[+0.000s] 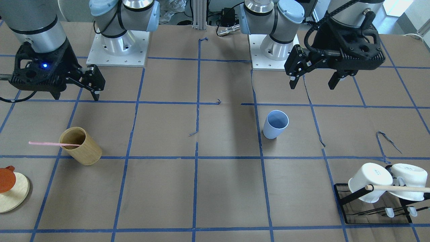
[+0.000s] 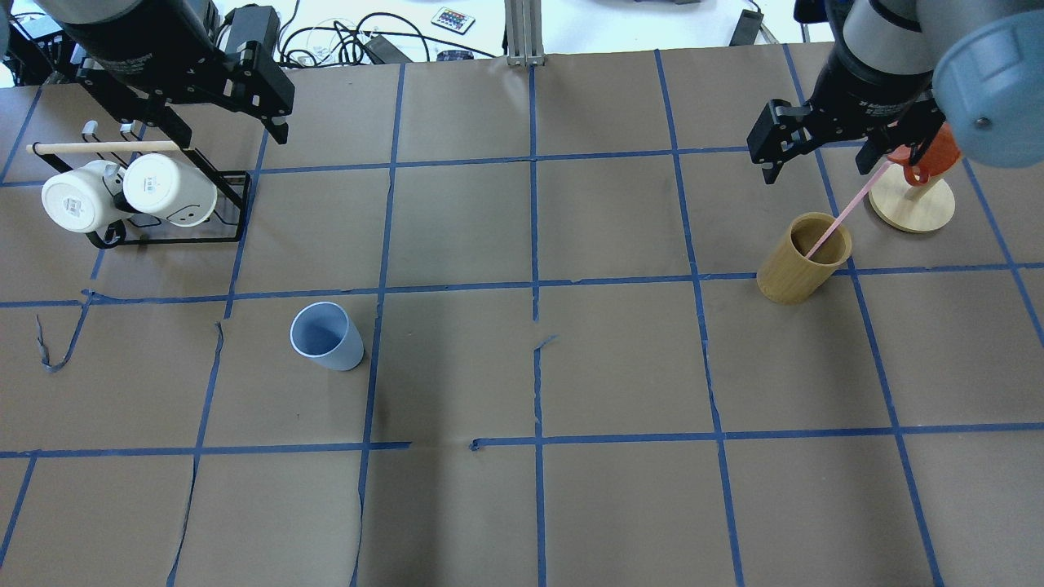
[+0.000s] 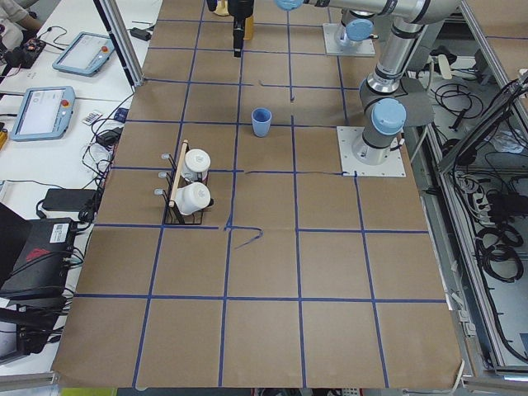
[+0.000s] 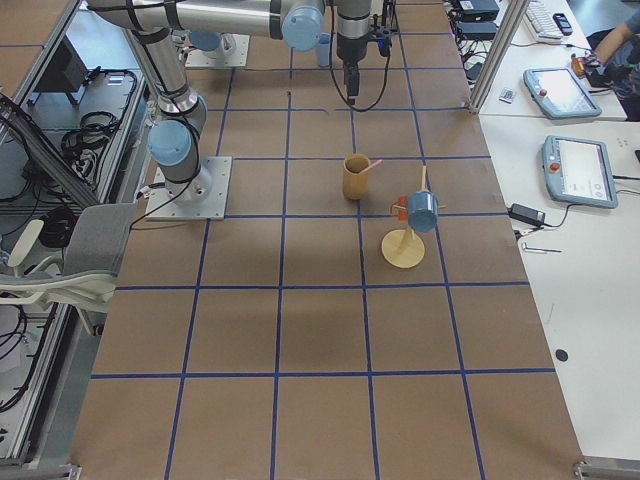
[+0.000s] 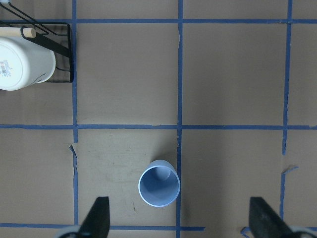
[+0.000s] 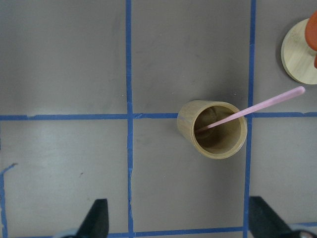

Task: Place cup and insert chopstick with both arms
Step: 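Close the right gripper on the pink chopstick in the wooden cup, then reach the left gripper down to the blue cup while the right lifts the chopstick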

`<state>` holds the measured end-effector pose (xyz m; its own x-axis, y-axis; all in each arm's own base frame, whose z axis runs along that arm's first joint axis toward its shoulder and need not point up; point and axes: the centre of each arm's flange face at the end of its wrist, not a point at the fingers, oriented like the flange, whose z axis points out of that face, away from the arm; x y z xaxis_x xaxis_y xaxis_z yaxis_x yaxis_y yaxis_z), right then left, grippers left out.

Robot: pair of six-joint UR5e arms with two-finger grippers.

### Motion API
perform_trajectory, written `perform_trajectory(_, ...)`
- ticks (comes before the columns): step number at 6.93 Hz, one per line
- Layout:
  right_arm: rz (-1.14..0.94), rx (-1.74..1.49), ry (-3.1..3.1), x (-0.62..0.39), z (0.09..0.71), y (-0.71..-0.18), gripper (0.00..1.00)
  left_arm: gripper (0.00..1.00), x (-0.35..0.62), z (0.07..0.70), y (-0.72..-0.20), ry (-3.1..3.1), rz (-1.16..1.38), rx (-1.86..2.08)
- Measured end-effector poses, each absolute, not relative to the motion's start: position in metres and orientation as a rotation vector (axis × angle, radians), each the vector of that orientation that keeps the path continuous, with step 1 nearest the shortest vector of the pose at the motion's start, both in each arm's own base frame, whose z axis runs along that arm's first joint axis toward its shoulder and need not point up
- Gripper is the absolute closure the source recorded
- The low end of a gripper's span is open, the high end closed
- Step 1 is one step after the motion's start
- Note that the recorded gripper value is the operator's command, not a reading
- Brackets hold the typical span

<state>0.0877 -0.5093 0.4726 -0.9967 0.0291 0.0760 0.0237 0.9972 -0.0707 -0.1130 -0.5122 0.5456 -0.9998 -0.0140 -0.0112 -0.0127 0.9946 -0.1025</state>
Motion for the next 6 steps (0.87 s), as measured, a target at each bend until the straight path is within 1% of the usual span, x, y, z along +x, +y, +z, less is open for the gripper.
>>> perform_trajectory(2,0.129,-0.387,-3.033,0.06,0.465,-0.521,0.0,0.0,-0.104,0.531,-0.509,3.125,-0.11,0.019)
perform_trajectory(4,0.184,-0.618,-2.992,0.032,0.444,-0.547,0.0,0.0,-0.076,0.487,-0.506,3.127,-0.045,0.042)
perform_trajectory(6,0.198,-0.826,-2.944,0.004,0.425,-0.564,0.0,0.0,-0.062,0.436,-0.489,3.131,0.023,0.105)
